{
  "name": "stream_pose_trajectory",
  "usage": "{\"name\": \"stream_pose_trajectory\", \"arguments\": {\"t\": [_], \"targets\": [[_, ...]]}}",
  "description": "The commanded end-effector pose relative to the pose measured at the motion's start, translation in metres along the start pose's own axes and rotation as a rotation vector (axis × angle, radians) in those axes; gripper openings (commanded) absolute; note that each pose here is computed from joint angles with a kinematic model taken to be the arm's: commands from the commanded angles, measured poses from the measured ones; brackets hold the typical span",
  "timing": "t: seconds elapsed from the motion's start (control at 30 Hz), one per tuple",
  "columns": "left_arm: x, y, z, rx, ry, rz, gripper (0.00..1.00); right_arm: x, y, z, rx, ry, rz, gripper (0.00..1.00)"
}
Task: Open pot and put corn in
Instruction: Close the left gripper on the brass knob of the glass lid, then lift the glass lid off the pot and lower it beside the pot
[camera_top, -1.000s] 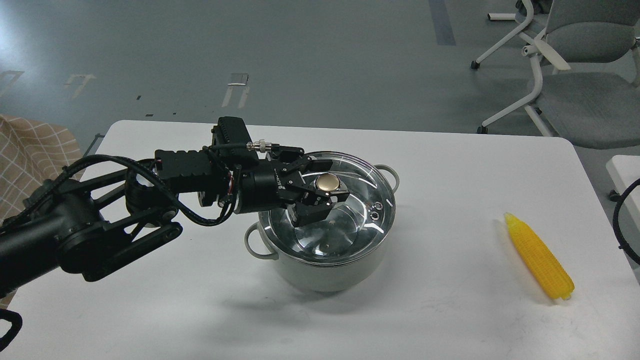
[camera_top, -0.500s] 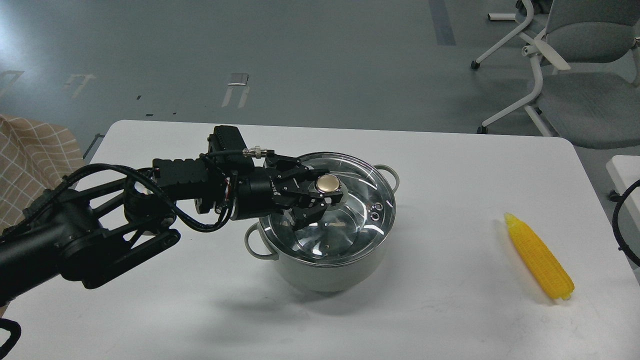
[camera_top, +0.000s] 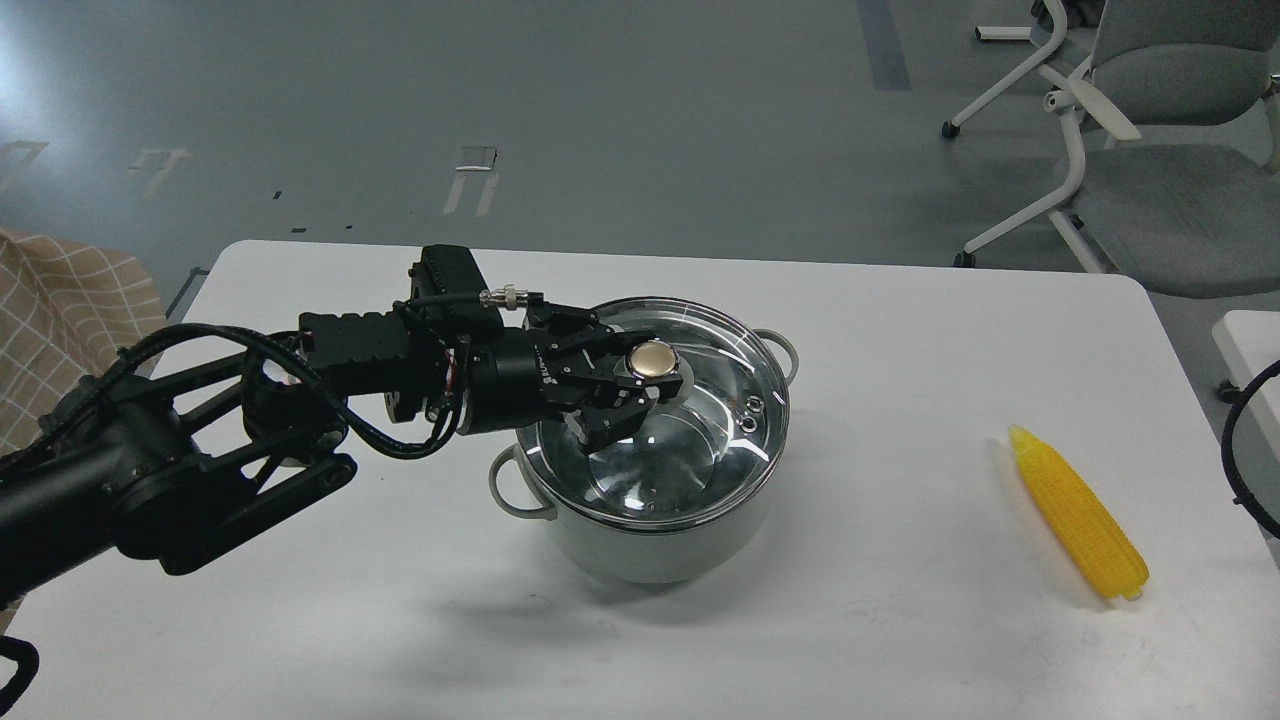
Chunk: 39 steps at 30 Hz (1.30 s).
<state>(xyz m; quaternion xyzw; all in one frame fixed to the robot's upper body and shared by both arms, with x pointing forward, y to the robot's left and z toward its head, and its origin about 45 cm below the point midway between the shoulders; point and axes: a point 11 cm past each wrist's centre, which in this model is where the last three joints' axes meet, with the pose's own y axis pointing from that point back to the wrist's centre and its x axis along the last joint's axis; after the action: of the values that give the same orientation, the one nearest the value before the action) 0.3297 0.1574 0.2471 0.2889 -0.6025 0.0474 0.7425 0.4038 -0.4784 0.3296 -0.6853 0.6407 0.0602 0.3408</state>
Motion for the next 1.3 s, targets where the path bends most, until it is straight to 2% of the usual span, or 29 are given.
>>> {"name": "stream_pose_trajectory", "arguments": {"t": [0.0, 0.13, 0.4, 0.47, 0.7, 0.73, 0.77, 0.93, 1.03, 1.27], "targets": [[0.019, 0.011, 0.003, -0.005, -0.036, 0.027, 0.27, 0.001, 0.001, 0.0, -0.003, 0.001, 0.004, 1.0], [0.025, 0.035, -0.005, 0.026, -0.079, 0.008, 0.27, 0.002, 0.002, 0.002, -0.007, 0.0, 0.005, 1.0], [0.034, 0.132, -0.054, 0.219, -0.018, -0.05, 0.28, 0.002, 0.003, 0.005, -0.01, -0.006, 0.007, 1.0], [0.024, 0.166, -0.068, 0.305, -0.009, -0.109, 0.28, 0.002, 0.004, 0.006, -0.01, -0.006, 0.009, 1.0], [-0.023, 0.231, -0.115, 0.525, 0.129, -0.125, 0.28, 0.005, 0.007, 0.007, -0.017, -0.005, 0.014, 1.0], [-0.041, 0.24, -0.119, 0.554, 0.165, -0.157, 0.28, 0.004, 0.007, 0.008, -0.017, -0.006, 0.013, 1.0], [-0.041, 0.24, -0.119, 0.554, 0.166, -0.157, 0.28, 0.004, 0.007, 0.008, -0.017, -0.006, 0.012, 1.0], [-0.091, 0.253, -0.117, 0.598, 0.216, -0.163, 0.28, 0.002, 0.006, 0.01, -0.019, -0.01, 0.01, 1.0], [-0.106, 0.242, -0.114, 0.587, 0.241, -0.144, 0.28, 0.002, 0.006, 0.009, -0.018, -0.009, 0.01, 1.0], [-0.144, 0.247, -0.117, 0.635, 0.289, -0.146, 0.28, 0.005, 0.009, 0.011, -0.025, -0.008, 0.018, 1.0]]}}
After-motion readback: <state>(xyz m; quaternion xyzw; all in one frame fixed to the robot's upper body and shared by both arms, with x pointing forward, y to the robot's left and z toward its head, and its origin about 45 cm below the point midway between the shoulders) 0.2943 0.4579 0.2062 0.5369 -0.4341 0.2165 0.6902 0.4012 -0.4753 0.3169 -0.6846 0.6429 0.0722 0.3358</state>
